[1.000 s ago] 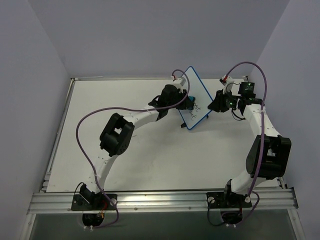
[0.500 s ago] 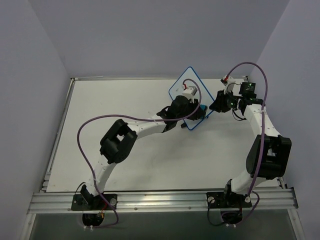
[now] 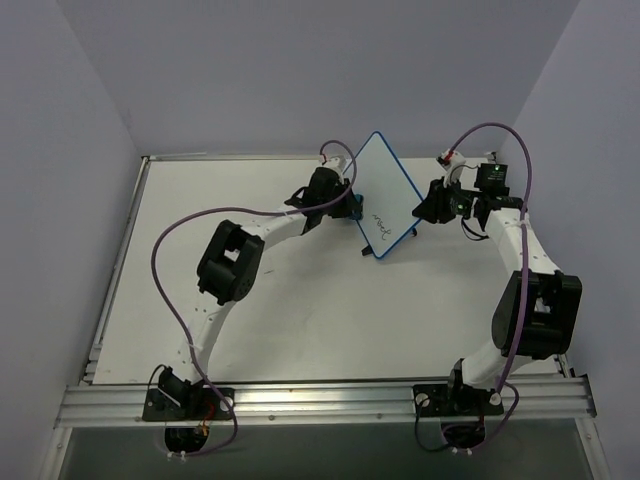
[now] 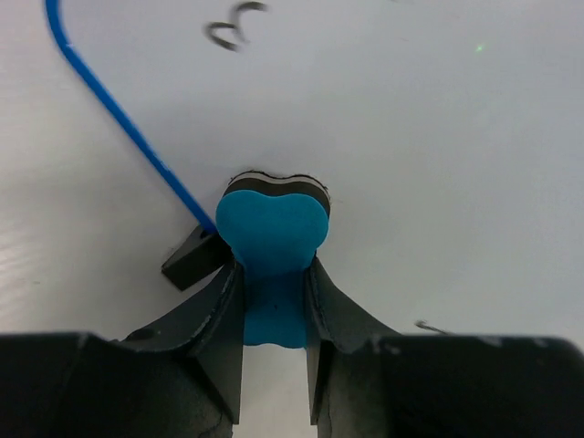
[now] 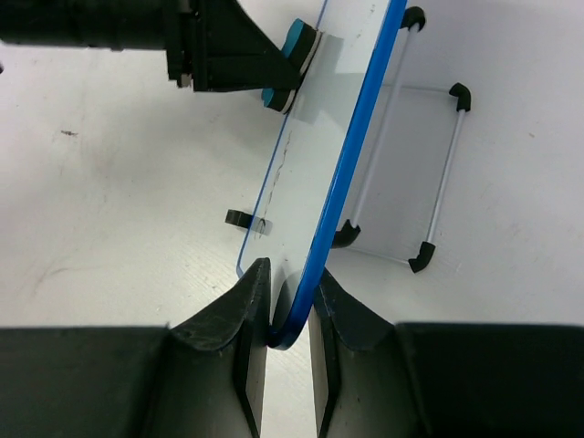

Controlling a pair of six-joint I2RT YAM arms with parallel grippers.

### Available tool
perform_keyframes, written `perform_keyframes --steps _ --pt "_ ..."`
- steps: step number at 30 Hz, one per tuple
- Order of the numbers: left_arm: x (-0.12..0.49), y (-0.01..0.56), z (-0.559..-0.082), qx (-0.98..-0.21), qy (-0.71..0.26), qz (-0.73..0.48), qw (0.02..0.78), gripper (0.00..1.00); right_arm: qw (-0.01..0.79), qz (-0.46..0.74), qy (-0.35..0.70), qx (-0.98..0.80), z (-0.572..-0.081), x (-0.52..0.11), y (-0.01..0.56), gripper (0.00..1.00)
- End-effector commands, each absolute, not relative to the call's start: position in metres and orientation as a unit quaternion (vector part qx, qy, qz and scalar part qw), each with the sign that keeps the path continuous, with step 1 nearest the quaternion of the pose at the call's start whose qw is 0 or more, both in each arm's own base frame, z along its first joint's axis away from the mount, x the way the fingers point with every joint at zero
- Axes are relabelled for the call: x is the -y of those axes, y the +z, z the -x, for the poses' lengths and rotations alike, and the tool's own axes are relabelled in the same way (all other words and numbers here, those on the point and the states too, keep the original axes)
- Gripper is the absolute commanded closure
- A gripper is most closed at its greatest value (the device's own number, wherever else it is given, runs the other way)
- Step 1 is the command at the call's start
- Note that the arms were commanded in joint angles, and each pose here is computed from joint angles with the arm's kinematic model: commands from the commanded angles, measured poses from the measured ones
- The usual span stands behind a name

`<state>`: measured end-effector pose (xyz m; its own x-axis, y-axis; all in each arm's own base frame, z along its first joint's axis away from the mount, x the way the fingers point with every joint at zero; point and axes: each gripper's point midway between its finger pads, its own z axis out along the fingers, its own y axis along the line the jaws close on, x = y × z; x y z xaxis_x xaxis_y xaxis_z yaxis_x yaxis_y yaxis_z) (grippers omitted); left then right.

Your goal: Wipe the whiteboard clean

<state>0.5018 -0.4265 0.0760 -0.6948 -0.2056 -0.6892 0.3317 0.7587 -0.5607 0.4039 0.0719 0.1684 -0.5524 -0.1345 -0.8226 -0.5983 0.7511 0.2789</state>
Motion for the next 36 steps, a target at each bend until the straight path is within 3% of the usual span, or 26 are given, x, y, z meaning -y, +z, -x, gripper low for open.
perform_keyframes --steps 1,13,21,36 --pt "0.419 0.065 -0.517 -0.868 -0.342 -0.026 0.359 0.98 0.404 0.269 0.309 -0.818 -0.384 -0.099 0.169 1.0" --pt "0.403 0.077 -0.581 -0.856 -0.373 -0.012 0.358 0.97 0.396 0.275 0.307 -0.821 -0.382 -0.102 0.163 1.0" --pt "0.398 0.104 -0.616 -0.82 -0.38 -0.009 0.428 0.93 0.395 0.273 0.305 -0.822 -0.384 -0.1 0.162 1.0" --pt "0.404 0.166 -0.632 -0.747 -0.428 0.004 0.509 0.94 0.386 0.272 0.298 -0.829 -0.385 -0.099 0.154 1.0"
